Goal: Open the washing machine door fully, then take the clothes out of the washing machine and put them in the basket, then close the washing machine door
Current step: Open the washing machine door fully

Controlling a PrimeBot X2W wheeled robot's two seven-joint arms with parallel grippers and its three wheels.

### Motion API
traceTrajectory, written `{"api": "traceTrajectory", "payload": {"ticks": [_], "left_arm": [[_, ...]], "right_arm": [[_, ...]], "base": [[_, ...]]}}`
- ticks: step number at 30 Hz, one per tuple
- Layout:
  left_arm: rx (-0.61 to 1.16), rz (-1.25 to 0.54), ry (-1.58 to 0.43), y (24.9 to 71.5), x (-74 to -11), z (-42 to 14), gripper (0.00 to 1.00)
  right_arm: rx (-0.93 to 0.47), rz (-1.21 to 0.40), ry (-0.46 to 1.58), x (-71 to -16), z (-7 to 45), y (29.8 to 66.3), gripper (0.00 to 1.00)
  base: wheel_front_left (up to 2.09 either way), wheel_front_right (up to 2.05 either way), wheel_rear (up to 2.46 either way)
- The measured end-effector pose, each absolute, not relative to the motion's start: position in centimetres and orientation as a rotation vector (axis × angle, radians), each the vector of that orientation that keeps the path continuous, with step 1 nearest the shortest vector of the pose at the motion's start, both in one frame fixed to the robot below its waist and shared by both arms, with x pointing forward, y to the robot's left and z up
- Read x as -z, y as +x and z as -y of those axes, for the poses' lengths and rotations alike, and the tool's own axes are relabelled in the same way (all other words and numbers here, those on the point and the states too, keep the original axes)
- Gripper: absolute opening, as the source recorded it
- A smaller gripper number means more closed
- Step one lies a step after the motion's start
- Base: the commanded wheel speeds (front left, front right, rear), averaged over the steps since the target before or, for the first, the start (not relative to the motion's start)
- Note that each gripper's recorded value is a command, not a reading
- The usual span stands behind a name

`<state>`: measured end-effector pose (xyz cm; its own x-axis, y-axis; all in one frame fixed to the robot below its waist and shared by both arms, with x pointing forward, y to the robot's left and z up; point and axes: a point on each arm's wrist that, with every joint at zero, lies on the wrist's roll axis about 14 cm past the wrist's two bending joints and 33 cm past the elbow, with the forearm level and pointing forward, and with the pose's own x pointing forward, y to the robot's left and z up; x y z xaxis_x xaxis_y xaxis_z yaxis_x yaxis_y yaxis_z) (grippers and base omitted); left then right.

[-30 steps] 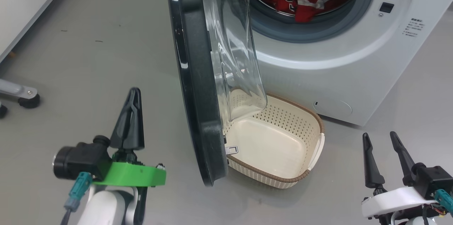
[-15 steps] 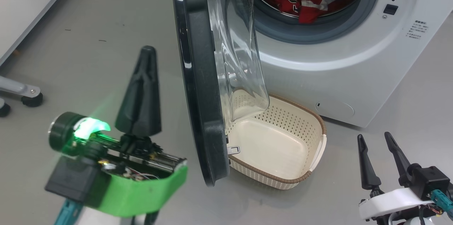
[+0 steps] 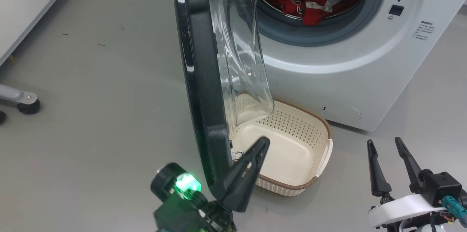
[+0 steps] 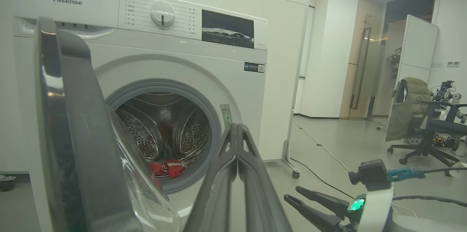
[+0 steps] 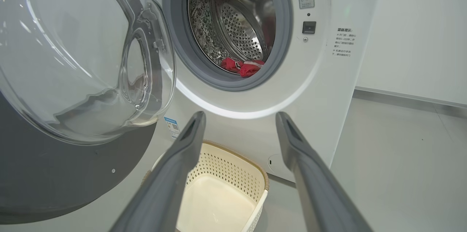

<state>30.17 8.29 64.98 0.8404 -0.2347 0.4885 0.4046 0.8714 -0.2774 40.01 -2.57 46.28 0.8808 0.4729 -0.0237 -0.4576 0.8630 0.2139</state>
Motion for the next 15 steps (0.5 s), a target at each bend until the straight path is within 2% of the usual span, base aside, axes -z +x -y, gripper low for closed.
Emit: {"api": "traceTrajectory", "payload": {"ticks": [7,15], "left_arm": [[0.386,0.237,-0.395,29.9,-59.5,-6.3,0.00],[0.342,0.131,-0.371,30.5,-56.4,-7.4,0.00]], "right_arm": [[-0.476,-0.075,0.208,-46.3,2.9,40.0,1.00],[-0.470,-0.080,0.207,-46.1,3.0,40.1,1.00]], "base": [[0.00,0.00,0.00],[0.00,0.00,0.00]]}}
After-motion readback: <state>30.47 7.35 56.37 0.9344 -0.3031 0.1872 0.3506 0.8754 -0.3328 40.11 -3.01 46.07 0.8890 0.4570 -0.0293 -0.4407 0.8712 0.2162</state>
